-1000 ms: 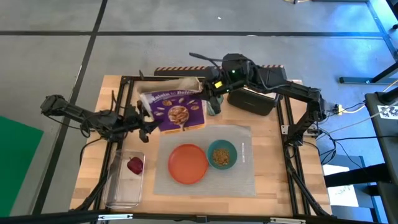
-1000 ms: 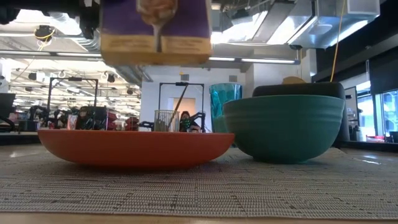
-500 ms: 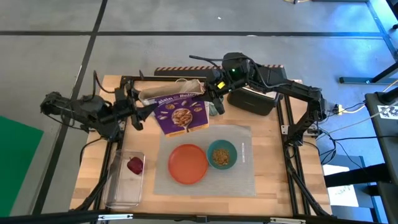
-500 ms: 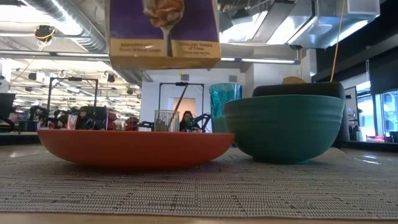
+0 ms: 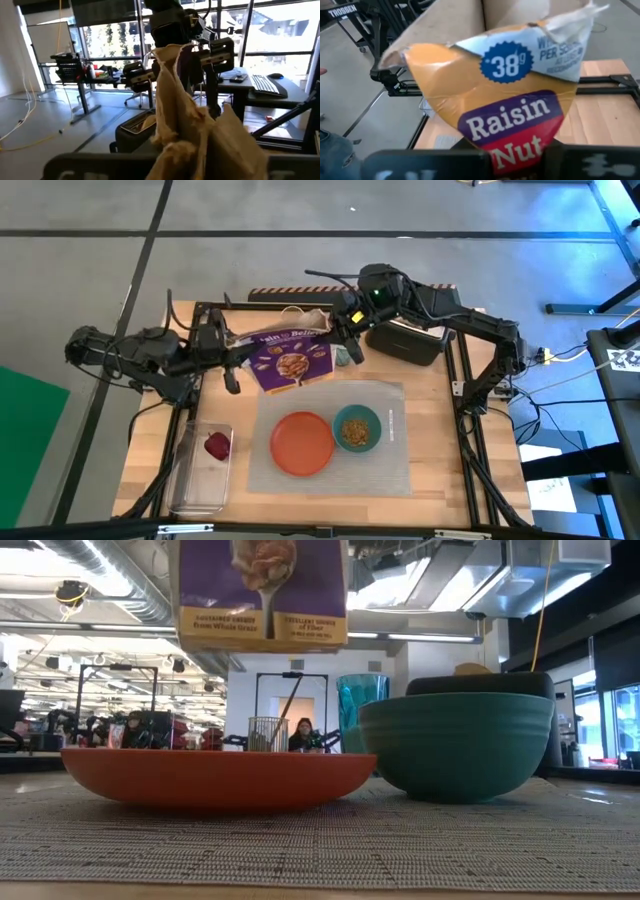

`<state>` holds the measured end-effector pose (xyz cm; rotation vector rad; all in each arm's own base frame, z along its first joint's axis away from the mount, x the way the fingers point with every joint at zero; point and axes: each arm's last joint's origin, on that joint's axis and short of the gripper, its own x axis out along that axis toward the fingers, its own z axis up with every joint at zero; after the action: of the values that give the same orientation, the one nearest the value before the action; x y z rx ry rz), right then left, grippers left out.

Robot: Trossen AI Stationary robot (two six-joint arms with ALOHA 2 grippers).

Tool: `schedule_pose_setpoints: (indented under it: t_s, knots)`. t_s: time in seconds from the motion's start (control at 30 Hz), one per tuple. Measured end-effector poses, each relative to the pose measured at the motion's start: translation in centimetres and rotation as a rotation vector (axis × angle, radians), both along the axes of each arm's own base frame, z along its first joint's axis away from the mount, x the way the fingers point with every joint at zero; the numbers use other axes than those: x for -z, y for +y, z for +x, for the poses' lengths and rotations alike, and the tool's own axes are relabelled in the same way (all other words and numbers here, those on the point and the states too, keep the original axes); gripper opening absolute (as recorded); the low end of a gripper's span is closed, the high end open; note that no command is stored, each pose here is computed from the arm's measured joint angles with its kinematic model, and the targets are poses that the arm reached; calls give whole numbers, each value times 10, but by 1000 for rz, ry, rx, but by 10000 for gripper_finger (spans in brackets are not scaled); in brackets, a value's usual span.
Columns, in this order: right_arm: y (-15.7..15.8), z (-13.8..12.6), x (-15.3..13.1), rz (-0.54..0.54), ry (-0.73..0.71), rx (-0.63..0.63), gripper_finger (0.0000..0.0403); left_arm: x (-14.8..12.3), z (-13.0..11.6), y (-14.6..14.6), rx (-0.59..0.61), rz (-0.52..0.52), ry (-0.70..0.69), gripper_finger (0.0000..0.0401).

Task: Arrange a breakfast setting
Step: Pour the cereal into the blue bowl from the cereal box

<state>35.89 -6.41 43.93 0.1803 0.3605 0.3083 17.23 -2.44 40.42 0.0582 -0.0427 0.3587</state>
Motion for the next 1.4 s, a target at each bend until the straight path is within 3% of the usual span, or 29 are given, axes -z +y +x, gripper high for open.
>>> schedule_pose_setpoints:
  t_s: [0.17,0.33,0.47,0.6,0.83,1.1,1.4]
  knots:
    - [0,1,-1,-2,-10,9,62,-1,-5,3,-44,2,1,4]
    - [0,-3,-7,10,-30,29,140,-1,-16,8,-136,1,22,3]
    - [2,-20,-22,8,-54,126,211,5,-28,12,-207,-5,17,2]
    - [4,-39,-33,-21,-51,194,254,29,-40,18,-322,-34,40,2]
    - [7,-59,-44,-42,-50,249,259,70,-66,22,-421,-77,15,0]
    - [7,-62,-43,-98,-37,262,248,95,-91,29,-459,-77,-8,0]
    - [-2,-63,-45,-141,-61,322,248,125,-101,33,-516,-47,48,0]
